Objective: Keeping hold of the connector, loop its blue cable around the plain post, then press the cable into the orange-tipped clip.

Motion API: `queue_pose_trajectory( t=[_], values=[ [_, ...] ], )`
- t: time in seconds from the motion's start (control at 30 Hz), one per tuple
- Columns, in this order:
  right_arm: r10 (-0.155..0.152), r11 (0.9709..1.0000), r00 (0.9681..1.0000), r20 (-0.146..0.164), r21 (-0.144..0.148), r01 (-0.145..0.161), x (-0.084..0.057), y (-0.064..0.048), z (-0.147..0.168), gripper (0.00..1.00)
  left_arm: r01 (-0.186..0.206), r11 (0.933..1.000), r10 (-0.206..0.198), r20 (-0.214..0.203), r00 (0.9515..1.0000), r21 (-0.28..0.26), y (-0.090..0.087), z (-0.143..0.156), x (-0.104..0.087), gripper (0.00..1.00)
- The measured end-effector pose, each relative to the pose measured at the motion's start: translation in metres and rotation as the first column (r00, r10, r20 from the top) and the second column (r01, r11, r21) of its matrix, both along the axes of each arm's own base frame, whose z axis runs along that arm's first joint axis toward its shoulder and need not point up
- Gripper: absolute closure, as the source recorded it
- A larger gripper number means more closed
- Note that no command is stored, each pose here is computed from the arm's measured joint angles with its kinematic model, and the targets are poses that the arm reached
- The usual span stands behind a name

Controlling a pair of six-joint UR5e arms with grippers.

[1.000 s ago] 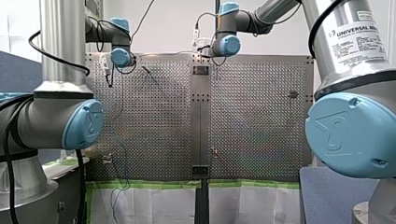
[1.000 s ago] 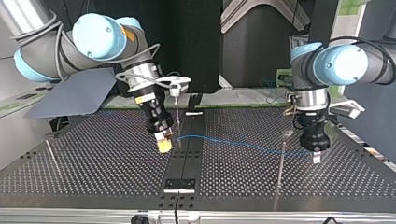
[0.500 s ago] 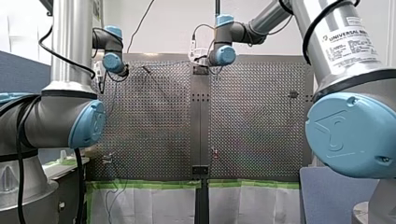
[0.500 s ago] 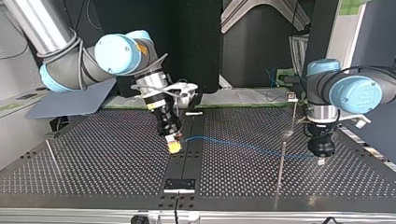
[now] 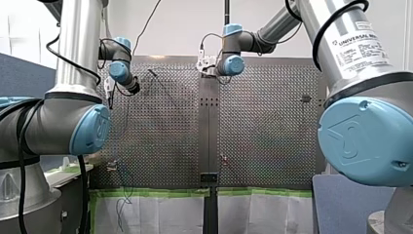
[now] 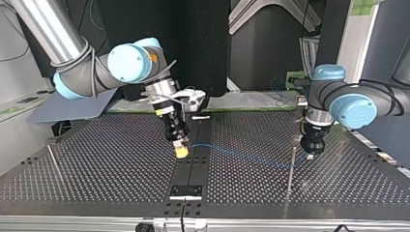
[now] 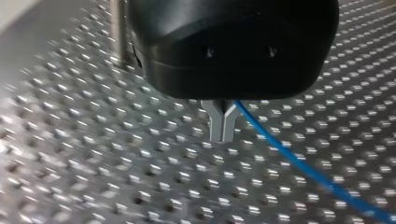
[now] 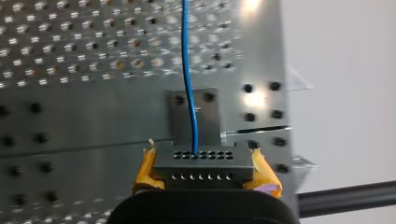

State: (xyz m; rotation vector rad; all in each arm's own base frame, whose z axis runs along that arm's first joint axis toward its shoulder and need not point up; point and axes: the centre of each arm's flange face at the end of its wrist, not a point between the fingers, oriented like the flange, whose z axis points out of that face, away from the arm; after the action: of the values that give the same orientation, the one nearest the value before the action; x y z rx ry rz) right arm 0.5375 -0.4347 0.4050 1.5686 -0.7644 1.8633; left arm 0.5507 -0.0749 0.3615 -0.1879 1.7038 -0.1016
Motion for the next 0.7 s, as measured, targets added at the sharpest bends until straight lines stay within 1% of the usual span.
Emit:
queue_pose_trajectory(
  t=[0.13,0.2,0.3,0.37,0.4,0.43,0.47,0.5,0.57,0.6,0.63,0.67,0.7],
  values=[
    [-0.006,0.9995,0.9994,-0.034,0.031,0.007,0.004,-0.002,-0.021,1.0,-0.013,0.9994,0.012,-0.049,0.9987,-0.03,0.001,-0.009,-0.003,1.0],
    [-0.01,0.9986,0.9982,-0.059,0.052,0.013,0.007,-0.002,-0.035,1.0,-0.017,0.999,0.013,-0.075,0.9971,-0.042,0.001,-0.014,-0.005,1.0],
    [-0.018,0.9962,0.9953,-0.095,0.083,0.026,0.01,0.0,-0.062,1.0,-0.019,0.9986,0.013,-0.115,0.9933,-0.05,0.0,-0.022,-0.007,1.0],
    [-0.022,0.9946,0.9936,-0.111,0.098,0.033,0.011,0.001,-0.078,1.0,-0.019,0.9984,0.012,-0.142,0.9898,-0.053,0.0,-0.028,-0.009,1.0],
    [-0.022,0.9941,0.9932,-0.115,0.103,0.034,0.011,0.001,-0.083,1.0,-0.019,0.9984,0.011,-0.148,0.9889,-0.053,-0.001,-0.029,-0.009,1.0],
    [-0.022,0.9937,0.9929,-0.117,0.107,0.035,0.011,0.002,-0.089,1.0,-0.018,0.9984,0.009,-0.152,0.9883,-0.053,-0.001,-0.03,-0.009,0.97],
    [-0.021,0.9932,0.9926,-0.119,0.111,0.035,0.01,0.003,-0.095,1.0,-0.016,0.9985,0.007,-0.155,0.9879,-0.052,-0.001,-0.031,-0.009,0.91],
    [-0.021,0.993,0.9926,-0.12,0.113,0.034,0.01,0.004,-0.1,1.0,-0.013,0.9986,0.005,-0.155,0.9879,-0.051,-0.002,-0.031,-0.009,0.91],
    [-0.021,0.9925,0.9924,-0.121,0.117,0.035,0.008,0.005,-0.109,1.0,-0.002,0.9986,-0.006,-0.153,0.9883,-0.052,-0.004,-0.031,-0.009,0.71],
    [-0.022,0.9926,0.9926,-0.12,0.116,0.036,0.008,0.004,-0.112,1.0,0.005,0.9985,-0.013,-0.15,0.9887,-0.054,-0.005,-0.031,-0.008,0.71],
    [-0.022,0.9928,0.9927,-0.118,0.115,0.036,0.007,0.004,-0.115,1.0,0.012,0.9983,-0.021,-0.146,0.9891,-0.056,-0.005,-0.031,-0.008,0.59],
    [-0.024,0.993,0.993,-0.116,0.112,0.037,0.007,0.003,-0.117,1.0,0.022,0.998,-0.031,-0.14,0.9897,-0.06,-0.006,-0.031,-0.007,0.5],
    [-0.024,0.9931,0.9931,-0.115,0.111,0.037,0.007,0.003,-0.119,1.0,0.03,0.9976,-0.038,-0.136,0.99,-0.063,-0.007,-0.03,-0.006,0.5]
  ],
)
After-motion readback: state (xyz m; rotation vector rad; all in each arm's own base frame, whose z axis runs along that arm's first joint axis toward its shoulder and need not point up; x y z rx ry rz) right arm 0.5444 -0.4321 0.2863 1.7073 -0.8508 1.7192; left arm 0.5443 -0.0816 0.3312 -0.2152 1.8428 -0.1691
